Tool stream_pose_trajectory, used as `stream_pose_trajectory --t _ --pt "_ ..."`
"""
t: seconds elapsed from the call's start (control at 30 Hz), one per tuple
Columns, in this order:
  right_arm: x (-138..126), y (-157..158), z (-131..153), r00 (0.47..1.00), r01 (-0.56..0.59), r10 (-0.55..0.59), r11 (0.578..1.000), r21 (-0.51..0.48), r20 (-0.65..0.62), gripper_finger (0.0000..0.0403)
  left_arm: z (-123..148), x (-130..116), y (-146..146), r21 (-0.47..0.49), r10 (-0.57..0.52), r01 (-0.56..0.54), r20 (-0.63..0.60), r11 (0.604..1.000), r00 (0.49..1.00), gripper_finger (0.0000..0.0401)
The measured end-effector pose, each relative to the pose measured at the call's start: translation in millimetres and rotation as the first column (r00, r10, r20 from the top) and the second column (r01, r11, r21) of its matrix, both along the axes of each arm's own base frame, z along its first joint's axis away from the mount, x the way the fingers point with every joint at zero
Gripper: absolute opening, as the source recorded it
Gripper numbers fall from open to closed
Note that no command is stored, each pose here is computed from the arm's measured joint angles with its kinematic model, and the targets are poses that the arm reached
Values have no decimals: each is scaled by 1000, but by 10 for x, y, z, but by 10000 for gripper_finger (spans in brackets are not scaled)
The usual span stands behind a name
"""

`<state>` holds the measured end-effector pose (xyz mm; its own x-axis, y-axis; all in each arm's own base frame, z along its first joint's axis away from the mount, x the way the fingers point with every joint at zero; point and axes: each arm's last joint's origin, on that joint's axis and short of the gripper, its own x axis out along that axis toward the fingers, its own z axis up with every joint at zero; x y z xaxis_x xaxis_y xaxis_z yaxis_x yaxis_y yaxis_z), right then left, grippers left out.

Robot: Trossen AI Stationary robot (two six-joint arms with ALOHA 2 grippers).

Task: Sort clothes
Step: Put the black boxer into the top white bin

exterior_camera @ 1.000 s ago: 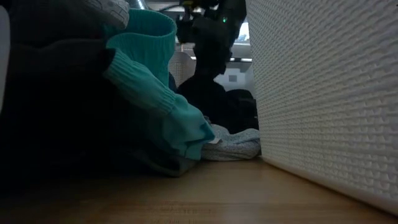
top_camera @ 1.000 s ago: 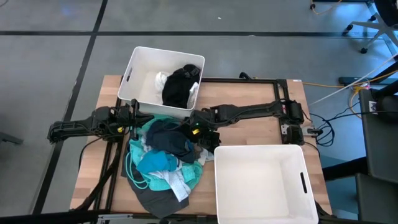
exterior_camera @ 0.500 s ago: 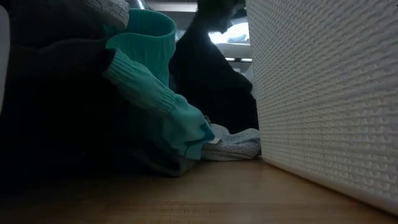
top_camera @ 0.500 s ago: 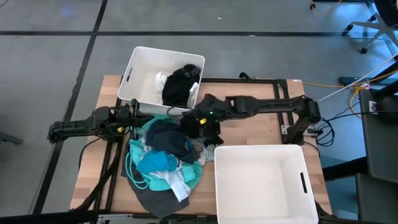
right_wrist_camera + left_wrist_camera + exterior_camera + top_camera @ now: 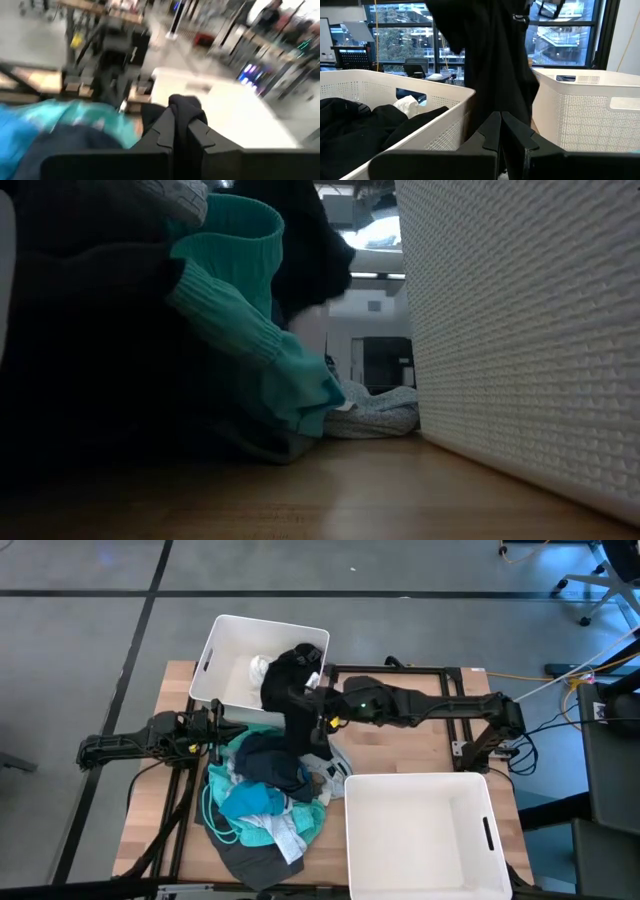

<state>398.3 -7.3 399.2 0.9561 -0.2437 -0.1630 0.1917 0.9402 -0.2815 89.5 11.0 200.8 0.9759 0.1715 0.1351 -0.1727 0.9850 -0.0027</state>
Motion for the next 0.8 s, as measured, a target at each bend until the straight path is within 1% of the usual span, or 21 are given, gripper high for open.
stream_pose_trajectory --t 0.07,0.17,0.27,0.33,0.47,0.63,0.73,0.8 --pt "8 -9 75 997 22 -20 999 -30 72 16 0 0 0 0 0 0 0 1000 1000 4" --pt "9 -43 189 985 44 -26 993 -107 168 16 0 0 0 0 0 0 0 1000 1000 4" --pt "-4 -114 305 962 82 -35 983 -167 270 16 0 0 0 0 0 0 0 1000 1000 4" --pt "-23 -179 381 939 114 -46 976 -183 341 16 0 0 0 0 0 0 0 1000 1000 4" --pt "-66 -398 466 901 187 -92 965 -186 425 17 0 0 0 0 0 0 0 1000 1000 4" --pt "-139 -751 507 868 270 -162 948 -172 469 17 1 0 0 9 1 -1 -1 1000 1000 4" --pt "-132 -963 460 861 283 -179 946 -156 476 17 2 0 0 11 2 -2 0 1000 1000 4" --pt "-94 -1089 392 858 270 -177 954 -130 482 17 3 0 0 24 4 -4 -1 1000 1000 4"
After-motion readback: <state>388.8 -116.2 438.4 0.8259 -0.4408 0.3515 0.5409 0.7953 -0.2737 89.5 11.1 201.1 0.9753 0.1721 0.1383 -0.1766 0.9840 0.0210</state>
